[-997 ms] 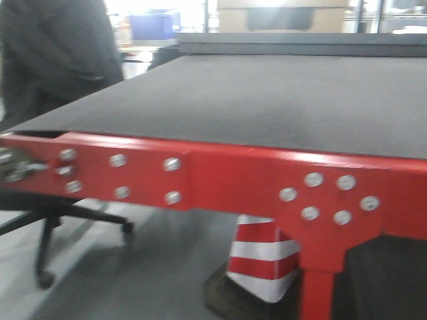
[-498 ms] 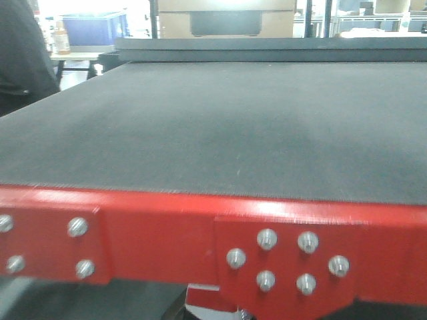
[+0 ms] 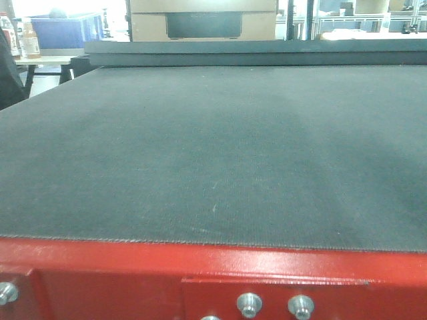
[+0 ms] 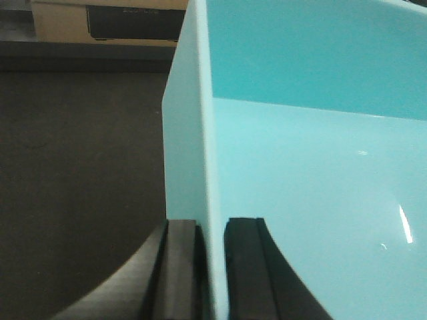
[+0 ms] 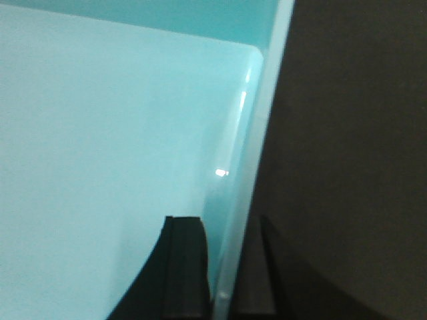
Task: Fetch blue bin and place on conveyor start
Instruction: 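Hold the bin while the base approaches the red-framed conveyor belt, then lower the teal bin onto the grey conveyor belt with both grippers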
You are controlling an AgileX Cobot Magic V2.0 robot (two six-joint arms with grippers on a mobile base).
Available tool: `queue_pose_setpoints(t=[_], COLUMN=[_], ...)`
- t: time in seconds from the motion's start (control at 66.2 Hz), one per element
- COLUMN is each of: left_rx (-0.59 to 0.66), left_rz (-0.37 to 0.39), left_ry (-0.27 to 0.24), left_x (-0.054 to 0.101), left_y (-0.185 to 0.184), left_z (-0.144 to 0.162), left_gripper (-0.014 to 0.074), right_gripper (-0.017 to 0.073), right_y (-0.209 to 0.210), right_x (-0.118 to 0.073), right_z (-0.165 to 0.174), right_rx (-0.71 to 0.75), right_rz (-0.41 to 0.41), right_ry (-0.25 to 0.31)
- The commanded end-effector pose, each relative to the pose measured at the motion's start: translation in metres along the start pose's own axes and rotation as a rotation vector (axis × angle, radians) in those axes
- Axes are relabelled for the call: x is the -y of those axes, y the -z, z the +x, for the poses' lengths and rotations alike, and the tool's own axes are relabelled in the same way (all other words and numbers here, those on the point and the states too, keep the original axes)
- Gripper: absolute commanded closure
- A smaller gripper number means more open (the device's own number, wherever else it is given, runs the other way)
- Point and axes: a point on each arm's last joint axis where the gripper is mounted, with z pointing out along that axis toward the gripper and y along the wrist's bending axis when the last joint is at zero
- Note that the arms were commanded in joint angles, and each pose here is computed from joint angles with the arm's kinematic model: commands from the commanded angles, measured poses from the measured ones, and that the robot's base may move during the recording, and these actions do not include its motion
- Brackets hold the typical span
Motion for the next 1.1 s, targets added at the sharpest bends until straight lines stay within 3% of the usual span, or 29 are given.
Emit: queue_pose_setpoints(t=[0.0,1.087], left_rx=[0.090,0.088], left_rz=[0.024,0.024], left_ry=[0.015,0.015], left_x=[0.0034,0.0033], left_y=[0.0114,0.0114], left_z=[-0.0114,-0.0112], left_gripper=[0.0705,0.0705], right_gripper=[0.0711,0.0711], right_y=[0.0066,0.0069], right_x=[0.0012,0.0002], right_z=[-0.0052,-0.0098], right_rx=[0.047,0.098], right_rz=[0.006,-0.004], right_ry=[0.032,0.031])
